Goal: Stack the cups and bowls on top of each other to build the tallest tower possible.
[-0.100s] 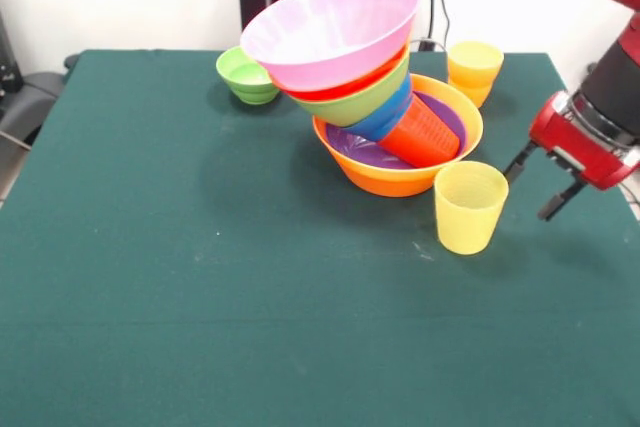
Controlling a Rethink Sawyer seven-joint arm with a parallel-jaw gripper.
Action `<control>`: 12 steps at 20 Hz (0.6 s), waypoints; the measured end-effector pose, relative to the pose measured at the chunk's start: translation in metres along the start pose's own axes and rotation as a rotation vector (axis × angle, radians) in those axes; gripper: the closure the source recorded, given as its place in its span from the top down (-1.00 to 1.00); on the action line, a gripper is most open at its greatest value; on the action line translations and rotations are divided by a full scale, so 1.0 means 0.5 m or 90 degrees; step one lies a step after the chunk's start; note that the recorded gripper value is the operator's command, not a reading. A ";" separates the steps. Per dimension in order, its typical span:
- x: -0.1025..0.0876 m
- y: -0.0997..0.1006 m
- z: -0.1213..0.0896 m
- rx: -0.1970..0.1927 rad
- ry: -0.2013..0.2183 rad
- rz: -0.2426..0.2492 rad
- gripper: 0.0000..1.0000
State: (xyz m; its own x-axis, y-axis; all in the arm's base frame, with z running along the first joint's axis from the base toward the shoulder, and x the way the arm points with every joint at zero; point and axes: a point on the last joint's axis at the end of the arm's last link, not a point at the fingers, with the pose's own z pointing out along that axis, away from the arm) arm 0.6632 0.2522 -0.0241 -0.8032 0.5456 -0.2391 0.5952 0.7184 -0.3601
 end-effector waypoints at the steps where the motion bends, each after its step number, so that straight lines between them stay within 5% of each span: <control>1: 0.003 -0.002 0.008 0.006 -0.002 0.000 1.00; 12: 0.026 -0.009 0.045 0.028 -0.001 0.006 1.00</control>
State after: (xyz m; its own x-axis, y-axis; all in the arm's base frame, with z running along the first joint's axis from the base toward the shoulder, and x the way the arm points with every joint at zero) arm 0.6493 0.2462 -0.0460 -0.7979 0.5510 -0.2443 0.6007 0.6937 -0.3975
